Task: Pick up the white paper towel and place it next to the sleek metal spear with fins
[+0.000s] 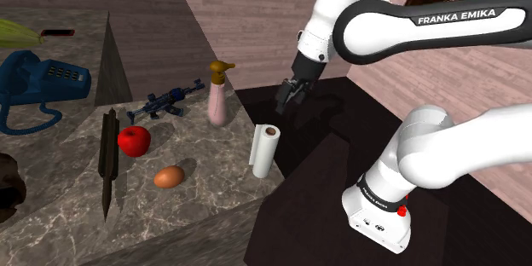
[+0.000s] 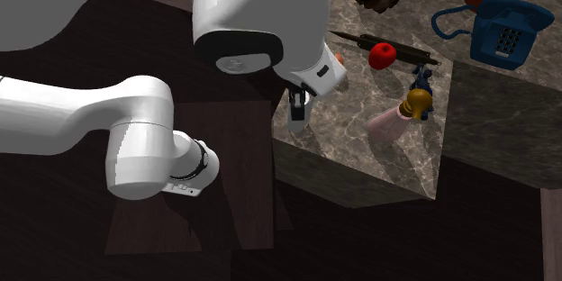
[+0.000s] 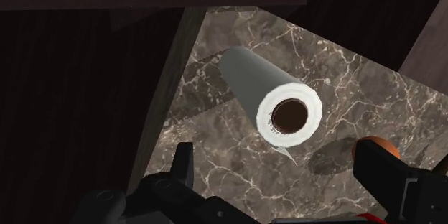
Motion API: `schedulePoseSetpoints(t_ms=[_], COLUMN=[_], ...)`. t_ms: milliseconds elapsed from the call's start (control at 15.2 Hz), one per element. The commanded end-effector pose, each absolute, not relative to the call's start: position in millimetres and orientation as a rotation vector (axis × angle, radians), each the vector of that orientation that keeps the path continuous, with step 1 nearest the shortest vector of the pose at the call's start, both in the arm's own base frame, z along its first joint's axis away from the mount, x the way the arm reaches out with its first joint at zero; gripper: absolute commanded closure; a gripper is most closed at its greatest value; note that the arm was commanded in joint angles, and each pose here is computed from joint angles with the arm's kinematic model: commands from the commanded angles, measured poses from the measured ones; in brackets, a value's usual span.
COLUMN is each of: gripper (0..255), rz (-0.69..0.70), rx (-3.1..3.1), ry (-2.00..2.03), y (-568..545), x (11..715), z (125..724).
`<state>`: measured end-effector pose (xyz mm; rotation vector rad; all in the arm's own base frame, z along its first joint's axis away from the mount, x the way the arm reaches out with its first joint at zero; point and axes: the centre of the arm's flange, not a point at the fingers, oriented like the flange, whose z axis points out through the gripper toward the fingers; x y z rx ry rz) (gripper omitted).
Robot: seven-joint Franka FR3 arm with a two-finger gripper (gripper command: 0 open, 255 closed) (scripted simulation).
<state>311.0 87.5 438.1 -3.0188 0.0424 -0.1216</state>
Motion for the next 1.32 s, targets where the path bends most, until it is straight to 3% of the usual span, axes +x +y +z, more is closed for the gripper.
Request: schedulePoseSetpoints(t_ms=[0,726,1254], gripper=[0,0,0], rz=[-0.112,-0.092,-0.092], rx=[-3.016,-3.012,-3.012], ry=[0.046,0.05,0.05], y=[100.3,129.2,129.6], x=[309.4,309.6,309.8], z=[417.0,340.7,337.8])
